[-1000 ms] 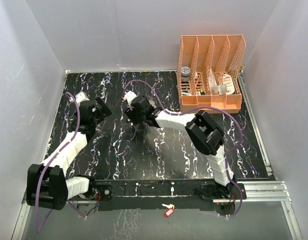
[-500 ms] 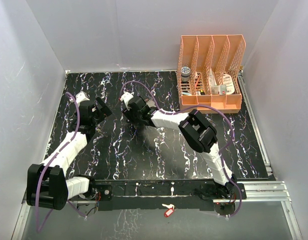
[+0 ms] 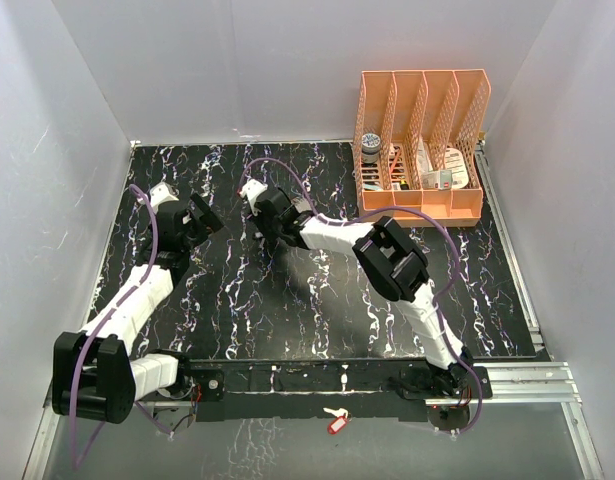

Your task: Remove the keys from the keyring

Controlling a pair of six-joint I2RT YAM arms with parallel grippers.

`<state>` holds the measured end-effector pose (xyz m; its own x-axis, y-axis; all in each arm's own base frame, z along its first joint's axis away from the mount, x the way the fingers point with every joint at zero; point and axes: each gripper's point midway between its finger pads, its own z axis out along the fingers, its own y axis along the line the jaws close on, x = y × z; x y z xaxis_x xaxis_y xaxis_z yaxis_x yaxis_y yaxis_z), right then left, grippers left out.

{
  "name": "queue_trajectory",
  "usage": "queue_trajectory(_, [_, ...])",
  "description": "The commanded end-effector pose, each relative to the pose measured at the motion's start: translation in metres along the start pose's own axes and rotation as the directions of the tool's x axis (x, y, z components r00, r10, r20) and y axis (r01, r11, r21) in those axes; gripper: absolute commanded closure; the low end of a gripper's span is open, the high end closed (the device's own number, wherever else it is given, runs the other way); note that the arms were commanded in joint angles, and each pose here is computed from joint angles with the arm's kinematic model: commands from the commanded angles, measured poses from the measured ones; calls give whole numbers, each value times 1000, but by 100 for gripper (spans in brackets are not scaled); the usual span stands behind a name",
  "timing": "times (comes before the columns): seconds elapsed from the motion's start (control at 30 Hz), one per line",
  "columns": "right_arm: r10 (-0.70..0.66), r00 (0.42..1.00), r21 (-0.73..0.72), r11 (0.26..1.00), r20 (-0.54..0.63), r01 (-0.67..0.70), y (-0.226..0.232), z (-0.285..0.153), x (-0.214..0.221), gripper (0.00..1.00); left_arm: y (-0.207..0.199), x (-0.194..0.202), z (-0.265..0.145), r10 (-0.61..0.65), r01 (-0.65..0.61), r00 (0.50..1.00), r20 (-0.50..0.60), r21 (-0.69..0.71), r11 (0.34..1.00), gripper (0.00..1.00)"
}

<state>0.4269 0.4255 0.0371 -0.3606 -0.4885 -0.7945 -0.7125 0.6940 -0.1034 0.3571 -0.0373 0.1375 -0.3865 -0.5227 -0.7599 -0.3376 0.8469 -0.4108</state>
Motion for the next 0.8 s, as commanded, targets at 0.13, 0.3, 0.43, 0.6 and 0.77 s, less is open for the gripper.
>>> queue_trajectory(0.13, [31, 999, -1, 1000, 10, -31, -8, -1, -11, 100, 0, -7, -9, -3, 3, 1000, 23, 9, 1000, 1])
queue_trajectory(0.3, [32, 997, -3, 999, 75, -32, -12, -32, -48, 100, -2, -6, -8, -3, 3, 1000, 22, 24, 1000, 1])
queue_trajectory(0.43, [33, 986, -10, 999, 166, -31, -17, -69, -96, 100, -6, -4, -7, -2, 1, 1000, 18, 46, 999, 1])
queue_trajectory(0.6, [41, 967, -14, 999, 251, -39, -21, -113, -136, 100, -10, -5, -7, 0, -2, 1000, 28, 80, 997, 1])
queue_trajectory(0.77, [63, 946, -35, 998, 320, -54, -20, -154, -162, 100, -20, -5, -6, 23, -31, 998, 51, 151, 988, 1])
